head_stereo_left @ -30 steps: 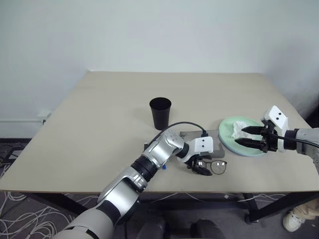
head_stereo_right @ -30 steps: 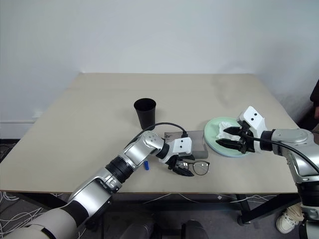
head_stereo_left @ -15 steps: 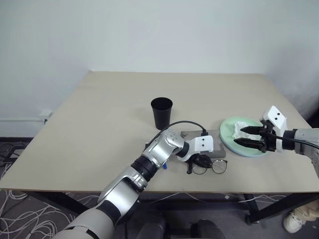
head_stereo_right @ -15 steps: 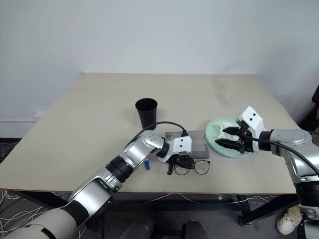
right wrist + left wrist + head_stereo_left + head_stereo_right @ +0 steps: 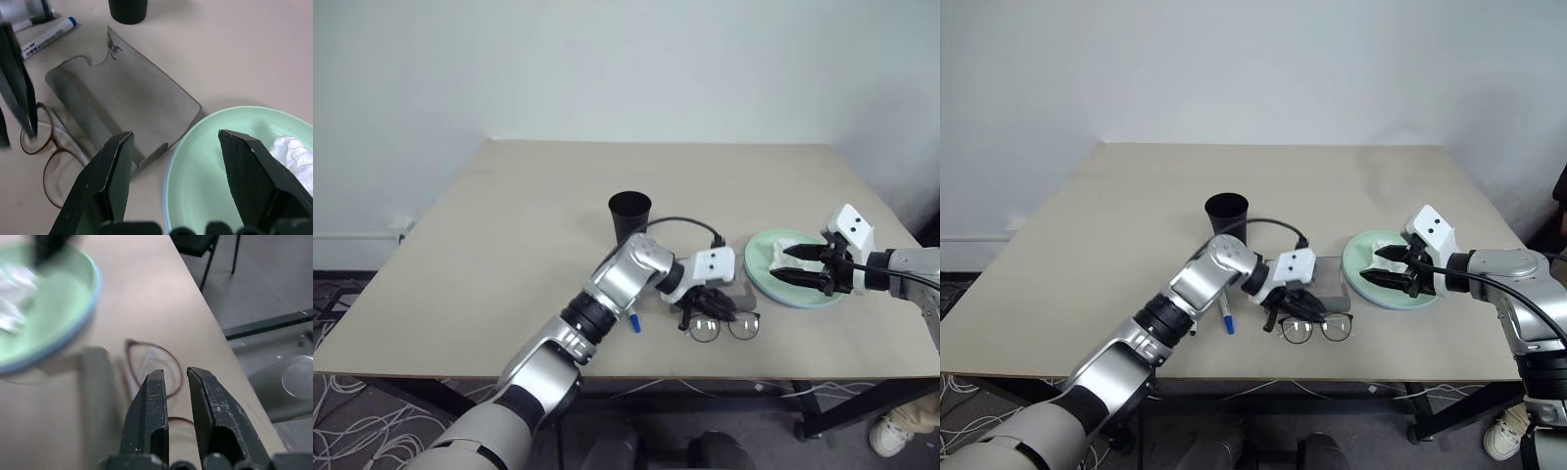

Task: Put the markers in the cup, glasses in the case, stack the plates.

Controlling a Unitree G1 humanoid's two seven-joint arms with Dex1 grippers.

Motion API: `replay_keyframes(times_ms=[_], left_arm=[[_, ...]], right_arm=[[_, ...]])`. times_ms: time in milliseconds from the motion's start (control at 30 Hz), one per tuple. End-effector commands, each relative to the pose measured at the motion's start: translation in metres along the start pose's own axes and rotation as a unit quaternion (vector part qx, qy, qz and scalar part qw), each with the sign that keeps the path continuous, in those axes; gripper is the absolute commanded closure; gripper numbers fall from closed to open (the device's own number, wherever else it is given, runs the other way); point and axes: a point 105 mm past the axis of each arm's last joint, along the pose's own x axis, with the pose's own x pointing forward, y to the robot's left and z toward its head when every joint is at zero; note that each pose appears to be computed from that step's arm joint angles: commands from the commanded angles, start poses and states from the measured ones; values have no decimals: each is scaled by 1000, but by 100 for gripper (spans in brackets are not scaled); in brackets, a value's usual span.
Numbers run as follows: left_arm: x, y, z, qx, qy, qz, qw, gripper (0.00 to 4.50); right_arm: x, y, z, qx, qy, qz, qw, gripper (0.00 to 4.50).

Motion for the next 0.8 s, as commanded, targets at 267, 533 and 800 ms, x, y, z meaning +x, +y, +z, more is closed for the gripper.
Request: replay_keyframes(times_ms=[267,533,800], left_arm=[[-1,1,-1,11,3,9,1000,384],[16,-4,-16,4,21,10,1000,384],[25,3,-25,1,35,29,999,384]], right_arm=[[0,-6,17,-26,-21,-7,999,151],[0,-5,17,-25,-22,-5,999,151],[1,-3,17,-23,-23,-4,999,151]])
